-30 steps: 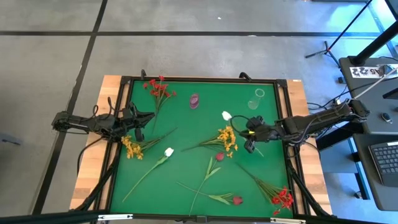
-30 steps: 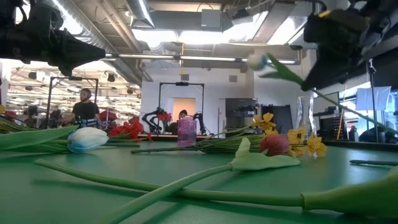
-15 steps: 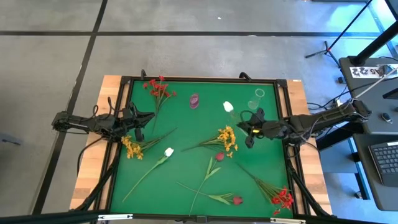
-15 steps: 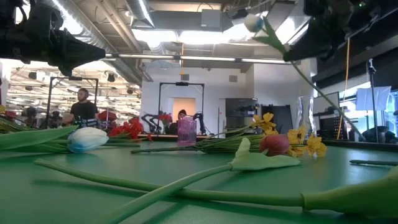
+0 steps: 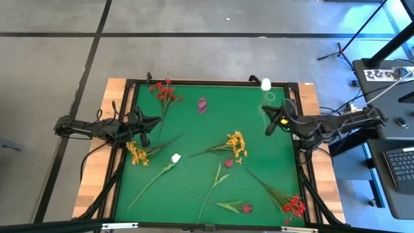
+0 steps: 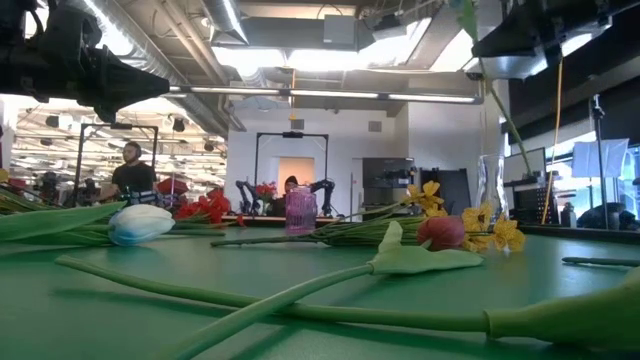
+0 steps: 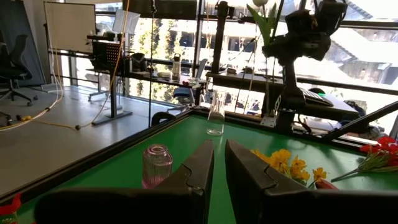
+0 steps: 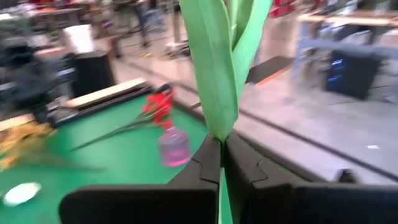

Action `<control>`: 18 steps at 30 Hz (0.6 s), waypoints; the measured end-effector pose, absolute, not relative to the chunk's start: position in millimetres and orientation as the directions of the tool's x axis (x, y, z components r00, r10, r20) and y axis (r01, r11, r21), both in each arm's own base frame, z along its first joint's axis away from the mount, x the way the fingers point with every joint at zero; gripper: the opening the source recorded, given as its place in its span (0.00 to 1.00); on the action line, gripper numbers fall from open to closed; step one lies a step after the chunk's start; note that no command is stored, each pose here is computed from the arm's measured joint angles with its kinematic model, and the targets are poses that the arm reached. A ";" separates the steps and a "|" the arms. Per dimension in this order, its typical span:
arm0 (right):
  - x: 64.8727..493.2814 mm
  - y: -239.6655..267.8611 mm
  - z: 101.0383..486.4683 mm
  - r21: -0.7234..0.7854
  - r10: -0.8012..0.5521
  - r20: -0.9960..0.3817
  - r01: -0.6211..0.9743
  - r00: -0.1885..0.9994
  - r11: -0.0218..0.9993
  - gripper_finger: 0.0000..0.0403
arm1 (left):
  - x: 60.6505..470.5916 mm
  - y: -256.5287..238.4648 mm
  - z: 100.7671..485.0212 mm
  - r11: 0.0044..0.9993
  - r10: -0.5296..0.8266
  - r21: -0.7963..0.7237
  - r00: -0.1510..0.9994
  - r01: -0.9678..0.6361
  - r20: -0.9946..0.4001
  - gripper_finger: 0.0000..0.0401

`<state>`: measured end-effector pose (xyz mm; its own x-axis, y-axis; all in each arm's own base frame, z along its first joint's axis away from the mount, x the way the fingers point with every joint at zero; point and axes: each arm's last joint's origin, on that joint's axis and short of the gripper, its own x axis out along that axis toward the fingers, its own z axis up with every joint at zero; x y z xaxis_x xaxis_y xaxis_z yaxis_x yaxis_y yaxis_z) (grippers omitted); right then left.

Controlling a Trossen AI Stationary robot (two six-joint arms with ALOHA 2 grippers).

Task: Sort flowers into vase by color
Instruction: Put the top white flower into the transparent vase

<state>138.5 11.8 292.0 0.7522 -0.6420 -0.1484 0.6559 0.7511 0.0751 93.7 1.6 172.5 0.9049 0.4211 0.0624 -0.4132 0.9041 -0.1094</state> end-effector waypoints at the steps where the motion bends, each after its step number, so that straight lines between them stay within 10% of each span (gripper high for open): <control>1: 136.3 10.8 293.2 0.069 -0.662 -0.138 0.674 0.736 0.735 0.01 | 93.7 1.7 172.5 0.904 0.421 -0.109 0.905 -0.413 0.062 0.10; 18: 125.6 7.0 331.7 -0.200 -0.644 0.114 0.652 0.756 0.731 0.01 | 93.7 1.7 172.5 0.904 0.422 -0.110 0.905 -0.414 0.062 0.10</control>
